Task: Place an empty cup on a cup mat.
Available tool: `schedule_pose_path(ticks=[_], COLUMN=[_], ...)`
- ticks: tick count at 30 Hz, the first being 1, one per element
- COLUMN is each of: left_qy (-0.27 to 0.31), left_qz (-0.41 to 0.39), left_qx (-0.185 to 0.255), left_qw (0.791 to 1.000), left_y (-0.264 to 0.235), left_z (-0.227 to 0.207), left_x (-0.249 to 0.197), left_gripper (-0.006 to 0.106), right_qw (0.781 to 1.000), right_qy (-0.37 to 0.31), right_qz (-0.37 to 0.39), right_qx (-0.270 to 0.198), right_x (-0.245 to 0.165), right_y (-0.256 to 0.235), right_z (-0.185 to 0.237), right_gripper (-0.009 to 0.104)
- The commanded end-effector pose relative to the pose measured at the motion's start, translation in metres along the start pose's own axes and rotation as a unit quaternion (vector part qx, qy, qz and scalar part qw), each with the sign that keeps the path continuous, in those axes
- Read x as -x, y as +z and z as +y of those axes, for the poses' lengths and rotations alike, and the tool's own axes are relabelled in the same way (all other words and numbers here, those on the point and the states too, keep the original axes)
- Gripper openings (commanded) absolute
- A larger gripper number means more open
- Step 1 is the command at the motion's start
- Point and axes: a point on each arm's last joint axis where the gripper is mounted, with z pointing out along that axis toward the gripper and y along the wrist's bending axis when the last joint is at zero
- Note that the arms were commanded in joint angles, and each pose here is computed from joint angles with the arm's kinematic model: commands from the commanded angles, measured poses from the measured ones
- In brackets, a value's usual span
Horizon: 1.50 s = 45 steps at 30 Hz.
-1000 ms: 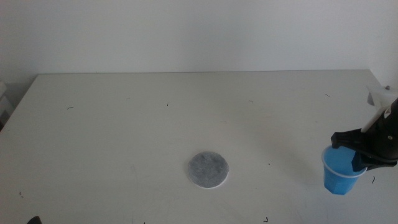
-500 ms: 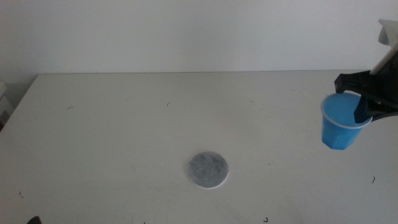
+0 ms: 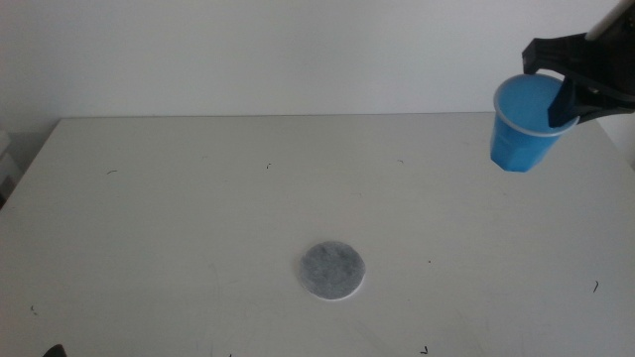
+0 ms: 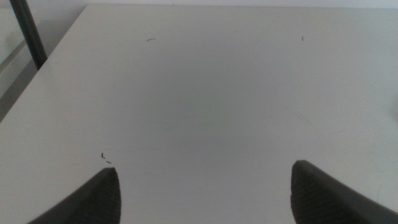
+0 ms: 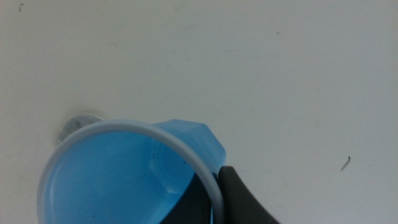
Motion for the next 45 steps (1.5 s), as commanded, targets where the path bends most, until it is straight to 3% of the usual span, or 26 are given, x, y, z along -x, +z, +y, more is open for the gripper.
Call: schedule_pose_path(ticks=[1,19,32,45], left_qy=[-0.005,-0.005,-0.005,-0.005], left_qz=[-0.038,-0.038,-0.038,-0.038], left_qx=[-0.005,-0.005,-0.005,-0.005], left_qw=[0.999,0.999,0.999,0.999], left_y=[-0.001,-0.001,-0.001,-0.001], left_z=[-0.001,-0.001,-0.001,-0.001], left_x=[0.008,0.008,0.008,0.008], left_gripper=[0.105,0.105,0.105,0.105], right_qw=[1.000,0.993,0.988,0.985], right_qy=[-0.008,-0.096,-0.128,-0.143], right_qz=[-0.010,0.038,0.063,0.093], right_qx=[0.007,0.059,0.063,0.039], right_x=[0.003,0.006,-0.010,-0.020], right_y=[-0.016,0.040,0.097,0.147], right_z=[0.011,0.120,0.160,0.171], right_gripper=[0.000,0.000,0.000,0.000])
